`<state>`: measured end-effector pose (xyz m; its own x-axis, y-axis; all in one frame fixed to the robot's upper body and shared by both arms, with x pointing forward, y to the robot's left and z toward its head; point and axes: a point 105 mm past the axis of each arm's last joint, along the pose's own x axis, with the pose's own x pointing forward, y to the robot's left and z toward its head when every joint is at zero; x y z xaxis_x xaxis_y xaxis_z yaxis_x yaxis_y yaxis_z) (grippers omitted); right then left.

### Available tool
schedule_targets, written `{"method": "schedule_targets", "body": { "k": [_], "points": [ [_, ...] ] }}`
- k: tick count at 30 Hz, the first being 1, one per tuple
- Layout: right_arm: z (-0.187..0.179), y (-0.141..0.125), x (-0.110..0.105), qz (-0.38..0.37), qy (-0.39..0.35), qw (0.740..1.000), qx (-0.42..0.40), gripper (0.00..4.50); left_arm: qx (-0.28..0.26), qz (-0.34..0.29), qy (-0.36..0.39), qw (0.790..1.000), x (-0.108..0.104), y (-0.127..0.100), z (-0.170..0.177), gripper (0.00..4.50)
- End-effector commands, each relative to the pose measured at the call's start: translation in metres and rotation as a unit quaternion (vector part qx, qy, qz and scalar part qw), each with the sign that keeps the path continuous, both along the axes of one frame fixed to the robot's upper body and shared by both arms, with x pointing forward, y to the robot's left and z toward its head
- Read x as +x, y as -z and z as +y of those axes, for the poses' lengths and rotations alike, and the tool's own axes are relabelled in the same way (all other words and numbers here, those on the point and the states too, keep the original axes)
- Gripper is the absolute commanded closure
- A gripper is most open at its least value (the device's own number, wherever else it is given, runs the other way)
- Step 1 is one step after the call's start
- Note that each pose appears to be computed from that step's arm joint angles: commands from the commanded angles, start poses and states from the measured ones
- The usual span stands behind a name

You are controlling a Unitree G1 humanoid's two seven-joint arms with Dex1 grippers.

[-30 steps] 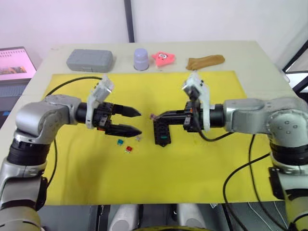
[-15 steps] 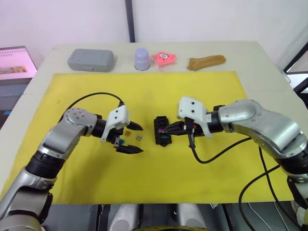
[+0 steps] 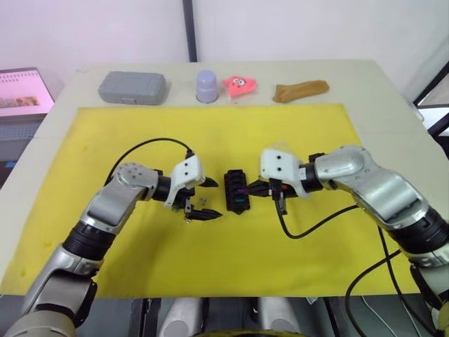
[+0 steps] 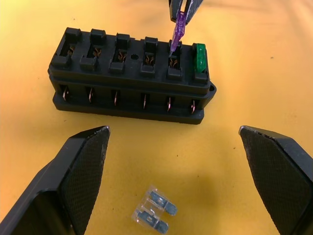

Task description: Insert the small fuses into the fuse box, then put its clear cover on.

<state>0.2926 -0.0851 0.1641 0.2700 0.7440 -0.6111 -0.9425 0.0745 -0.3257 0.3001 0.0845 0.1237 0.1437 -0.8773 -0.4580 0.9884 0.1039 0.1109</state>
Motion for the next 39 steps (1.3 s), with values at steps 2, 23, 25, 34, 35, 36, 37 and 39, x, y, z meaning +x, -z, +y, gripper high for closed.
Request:
{"method": "schedule_targets", "body": {
  "k": [2,23,25,34,35,36,37,39],
  "points": [
    [0.003,-0.006,0.0,-0.013,-0.012,1.0,0.004,4.5,0.0,-0.014,0.014,1.0,-0.001,-0.005,-0.004,0.07],
    [0.002,-0.003,0.006,-0.009,-0.008,1.0,-0.004,4.5,-0.002,-0.018,0.013,1.0,-0.002,-0.005,-0.006,0.07],
    [0.002,-0.002,0.006,-0.008,-0.008,1.0,-0.004,4.5,-0.002,-0.018,0.014,1.0,-0.002,-0.005,-0.006,0.07],
    [0.006,0.003,0.004,0.007,-0.009,1.0,-0.003,4.5,-0.002,-0.021,0.009,1.0,-0.001,-0.005,-0.006,0.07],
    [0.006,0.002,0.003,0.007,-0.01,1.0,-0.003,4.5,-0.002,-0.021,0.009,1.0,-0.001,-0.005,-0.006,0.07],
    [0.006,0.003,0.003,0.007,-0.011,1.0,-0.004,4.5,-0.002,-0.021,0.009,1.0,-0.001,-0.004,-0.007,0.07],
    [0.007,0.003,0.003,0.006,-0.013,1.0,-0.005,4.5,-0.003,-0.022,0.01,1.0,-0.001,-0.004,-0.008,0.07],
    [0.008,0.002,0.003,0.006,-0.015,1.0,-0.005,4.5,-0.003,-0.022,0.011,1.0,-0.002,-0.003,-0.012,0.07]
  ]
}}
